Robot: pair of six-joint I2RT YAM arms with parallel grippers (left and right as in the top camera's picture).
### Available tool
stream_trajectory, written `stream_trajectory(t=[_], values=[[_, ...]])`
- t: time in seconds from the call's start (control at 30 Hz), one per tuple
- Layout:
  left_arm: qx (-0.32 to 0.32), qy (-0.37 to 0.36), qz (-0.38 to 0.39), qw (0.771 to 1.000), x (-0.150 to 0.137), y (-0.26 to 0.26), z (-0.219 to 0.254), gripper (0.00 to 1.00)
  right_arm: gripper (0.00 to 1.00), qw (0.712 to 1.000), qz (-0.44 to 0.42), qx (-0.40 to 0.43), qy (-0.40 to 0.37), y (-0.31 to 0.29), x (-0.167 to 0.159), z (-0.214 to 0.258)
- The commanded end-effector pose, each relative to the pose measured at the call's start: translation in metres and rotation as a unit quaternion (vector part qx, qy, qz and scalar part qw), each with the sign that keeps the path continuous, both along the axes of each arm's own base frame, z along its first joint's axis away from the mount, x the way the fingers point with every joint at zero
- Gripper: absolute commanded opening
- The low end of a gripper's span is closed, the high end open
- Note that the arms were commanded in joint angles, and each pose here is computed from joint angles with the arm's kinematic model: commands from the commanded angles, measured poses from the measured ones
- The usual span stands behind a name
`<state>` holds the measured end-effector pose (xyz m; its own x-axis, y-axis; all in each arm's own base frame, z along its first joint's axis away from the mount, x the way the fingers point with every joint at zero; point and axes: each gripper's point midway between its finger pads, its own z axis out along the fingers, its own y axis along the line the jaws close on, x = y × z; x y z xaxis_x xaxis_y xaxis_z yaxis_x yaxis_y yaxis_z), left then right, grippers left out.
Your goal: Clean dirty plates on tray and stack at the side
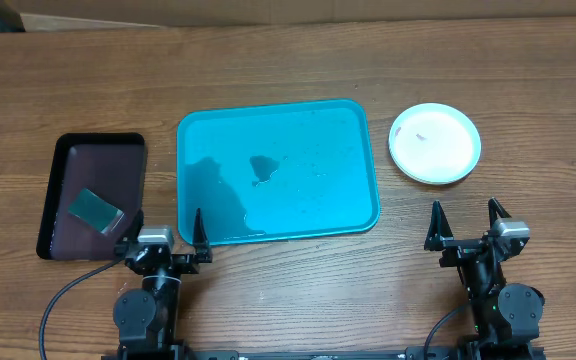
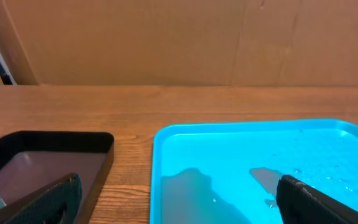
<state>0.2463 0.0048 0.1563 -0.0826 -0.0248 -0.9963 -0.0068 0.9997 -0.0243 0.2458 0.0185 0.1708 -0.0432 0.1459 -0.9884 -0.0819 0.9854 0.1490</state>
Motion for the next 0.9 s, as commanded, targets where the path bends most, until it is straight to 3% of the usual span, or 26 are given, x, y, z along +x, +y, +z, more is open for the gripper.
stream_trajectory(t=[0.0, 0.87], values=[[0.022, -0.002, 0.005, 1.0, -0.0003, 0.0021, -0.0007, 1.0, 1.0, 1.0, -0.003, 0.002, -0.003, -0.0014, 0.0001, -0.0011], [-0.003, -0.003, 0.017, 1.0, -0.0004, 0.0056, -0.0003, 1.0, 1.0, 1.0, -0.003, 0.002, -0.003, -0.0014, 0.0001, -0.0011]])
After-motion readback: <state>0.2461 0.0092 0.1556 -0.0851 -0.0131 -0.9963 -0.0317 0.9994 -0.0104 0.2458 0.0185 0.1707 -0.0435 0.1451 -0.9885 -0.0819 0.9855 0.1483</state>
